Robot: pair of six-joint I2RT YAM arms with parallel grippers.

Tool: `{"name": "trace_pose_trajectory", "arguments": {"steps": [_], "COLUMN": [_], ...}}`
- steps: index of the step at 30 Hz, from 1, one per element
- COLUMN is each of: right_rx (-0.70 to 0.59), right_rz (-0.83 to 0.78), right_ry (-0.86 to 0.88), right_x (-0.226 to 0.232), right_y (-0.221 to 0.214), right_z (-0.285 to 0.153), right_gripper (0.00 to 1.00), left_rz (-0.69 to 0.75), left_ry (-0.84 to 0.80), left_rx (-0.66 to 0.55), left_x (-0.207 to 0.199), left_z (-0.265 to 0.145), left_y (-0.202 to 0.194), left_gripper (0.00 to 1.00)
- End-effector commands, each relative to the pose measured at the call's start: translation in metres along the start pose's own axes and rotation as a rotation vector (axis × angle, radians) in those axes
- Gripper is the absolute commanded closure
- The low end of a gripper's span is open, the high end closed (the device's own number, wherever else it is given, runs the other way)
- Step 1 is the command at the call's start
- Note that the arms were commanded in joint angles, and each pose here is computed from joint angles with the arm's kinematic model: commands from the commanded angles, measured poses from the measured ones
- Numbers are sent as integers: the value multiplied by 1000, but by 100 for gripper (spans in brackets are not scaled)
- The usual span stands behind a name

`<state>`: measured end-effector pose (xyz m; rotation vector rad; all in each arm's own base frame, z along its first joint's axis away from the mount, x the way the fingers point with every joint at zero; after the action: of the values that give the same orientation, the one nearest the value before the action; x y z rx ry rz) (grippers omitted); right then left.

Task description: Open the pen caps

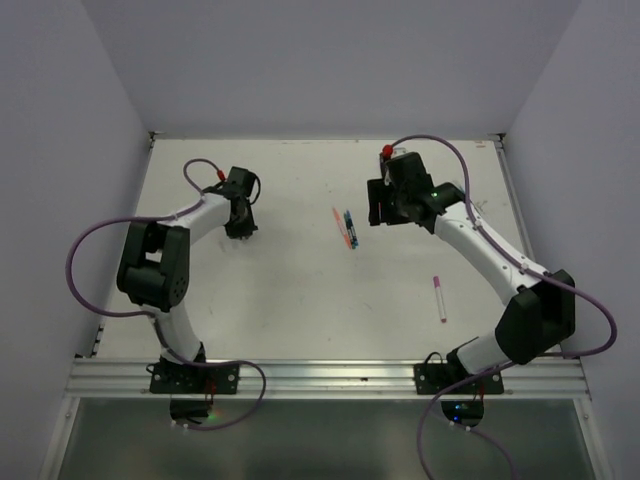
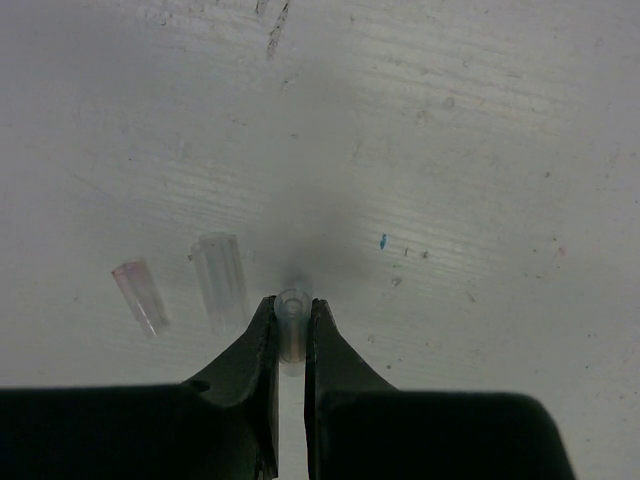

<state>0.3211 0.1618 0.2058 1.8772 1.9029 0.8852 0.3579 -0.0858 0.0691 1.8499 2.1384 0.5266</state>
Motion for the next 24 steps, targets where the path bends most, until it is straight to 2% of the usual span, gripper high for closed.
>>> {"name": "trace_pose_trajectory", "arguments": {"steps": [1, 10, 15, 24], "right_rx": [-68, -86, -92, -113], "right_rz": [-4, -11, -10, -12], "right_ry": [13, 12, 10, 0], "right_x": [-1, -5, -7, -10], "right_y": [8, 4, 2, 3], "right_z": [-21, -27, -29, -36], "right_gripper": [36, 36, 36, 36], "left_rz": [14, 6, 13, 12], "left_ry": [50, 87, 89, 85], "left_rx": [-17, -6, 5, 13], "left_x": [10, 18, 19, 20], "left_z": [3, 9, 13, 17], "left_y": [9, 7, 4, 3], "left_gripper": [100, 91, 80, 76]}}
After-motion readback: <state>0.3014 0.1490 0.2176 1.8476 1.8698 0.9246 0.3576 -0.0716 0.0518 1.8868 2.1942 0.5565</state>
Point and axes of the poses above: each gripper's point midway between its finger pads, its own z axis out along the fingers, its own x axis along the line the jaws close on, y = z × x, the point moved 4 cm from there along -z, back along the fingers, and after that the axes turned 7 degrees about z, right-handed, at the moved point
